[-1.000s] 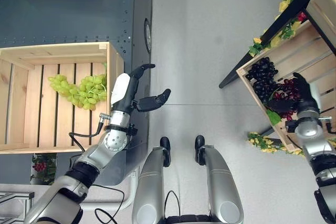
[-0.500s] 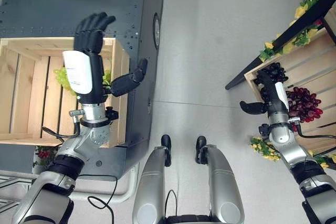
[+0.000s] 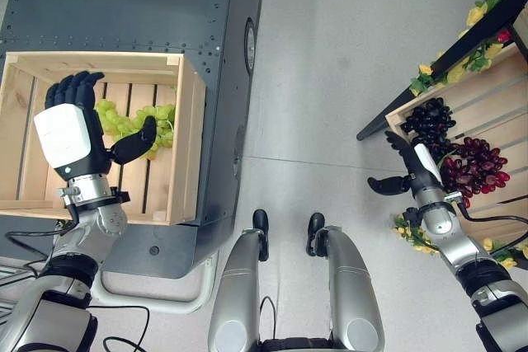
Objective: Pick up the fruits from the basket on one side to the basket on the other side
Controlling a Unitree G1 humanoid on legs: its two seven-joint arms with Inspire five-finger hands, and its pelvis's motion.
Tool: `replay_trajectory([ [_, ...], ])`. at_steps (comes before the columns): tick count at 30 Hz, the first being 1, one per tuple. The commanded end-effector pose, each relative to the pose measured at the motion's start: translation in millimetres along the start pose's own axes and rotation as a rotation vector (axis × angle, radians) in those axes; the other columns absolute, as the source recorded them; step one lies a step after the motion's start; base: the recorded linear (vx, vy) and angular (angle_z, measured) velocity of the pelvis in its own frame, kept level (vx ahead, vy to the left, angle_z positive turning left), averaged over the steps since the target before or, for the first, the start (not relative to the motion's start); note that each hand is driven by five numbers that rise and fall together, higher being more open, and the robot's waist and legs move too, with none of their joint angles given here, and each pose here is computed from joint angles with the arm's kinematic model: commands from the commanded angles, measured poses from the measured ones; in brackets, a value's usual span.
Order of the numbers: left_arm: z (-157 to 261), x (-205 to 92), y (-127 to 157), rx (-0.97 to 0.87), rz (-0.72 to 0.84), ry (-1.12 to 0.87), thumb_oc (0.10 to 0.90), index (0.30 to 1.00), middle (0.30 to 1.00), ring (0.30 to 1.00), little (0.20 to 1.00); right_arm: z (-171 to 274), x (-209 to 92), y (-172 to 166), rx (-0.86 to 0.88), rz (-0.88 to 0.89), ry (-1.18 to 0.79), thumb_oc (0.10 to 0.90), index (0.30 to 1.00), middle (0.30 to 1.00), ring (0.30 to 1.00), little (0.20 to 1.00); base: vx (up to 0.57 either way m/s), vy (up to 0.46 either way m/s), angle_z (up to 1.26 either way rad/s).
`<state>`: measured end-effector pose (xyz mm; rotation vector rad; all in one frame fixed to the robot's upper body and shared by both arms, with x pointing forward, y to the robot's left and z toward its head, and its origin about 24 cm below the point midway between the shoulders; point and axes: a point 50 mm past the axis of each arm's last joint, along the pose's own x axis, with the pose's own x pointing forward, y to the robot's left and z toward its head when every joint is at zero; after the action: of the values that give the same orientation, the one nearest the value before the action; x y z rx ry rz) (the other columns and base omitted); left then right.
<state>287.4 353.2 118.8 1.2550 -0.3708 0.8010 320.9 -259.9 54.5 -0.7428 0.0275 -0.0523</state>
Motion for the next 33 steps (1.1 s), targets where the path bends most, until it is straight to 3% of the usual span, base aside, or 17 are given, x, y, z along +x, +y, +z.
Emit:
replay_trajectory([
  [1,1.9,27.5,19.6,-0.037,0.128,0.047,0.8,0.9,0.9,0.9,0.9,30.2,11.0,-38.4,0.013,-0.07,-0.179,0.8,0.9,0.9,0.9,0.9,-0.01,0.035,0.08],
  [10,-2.7,40.6,15.4,0.115,-0.029,0.025,0.8,0.9,0.9,0.9,0.9,43.1,18.6,-39.9,-0.03,0.013,-0.207,0.8,0.9,0.9,0.9,0.9,-0.01,0.056,0.01],
  [23,25.4,82.1,23.5,0.511,-0.175,-0.357,0.8,0.9,0.9,0.9,0.9,53.4,26.5,-59.0,-0.066,0.039,-0.23,0.8,0.9,0.9,0.9,0.9,-0.01,0.041,0.02],
  [33,19.0,96.6,26.1,0.608,-0.327,-0.221,0.8,0.9,0.9,0.9,0.9,55.1,28.2,-68.6,-0.063,0.031,-0.235,0.8,0.9,0.9,0.9,0.9,-0.01,0.018,0.0],
])
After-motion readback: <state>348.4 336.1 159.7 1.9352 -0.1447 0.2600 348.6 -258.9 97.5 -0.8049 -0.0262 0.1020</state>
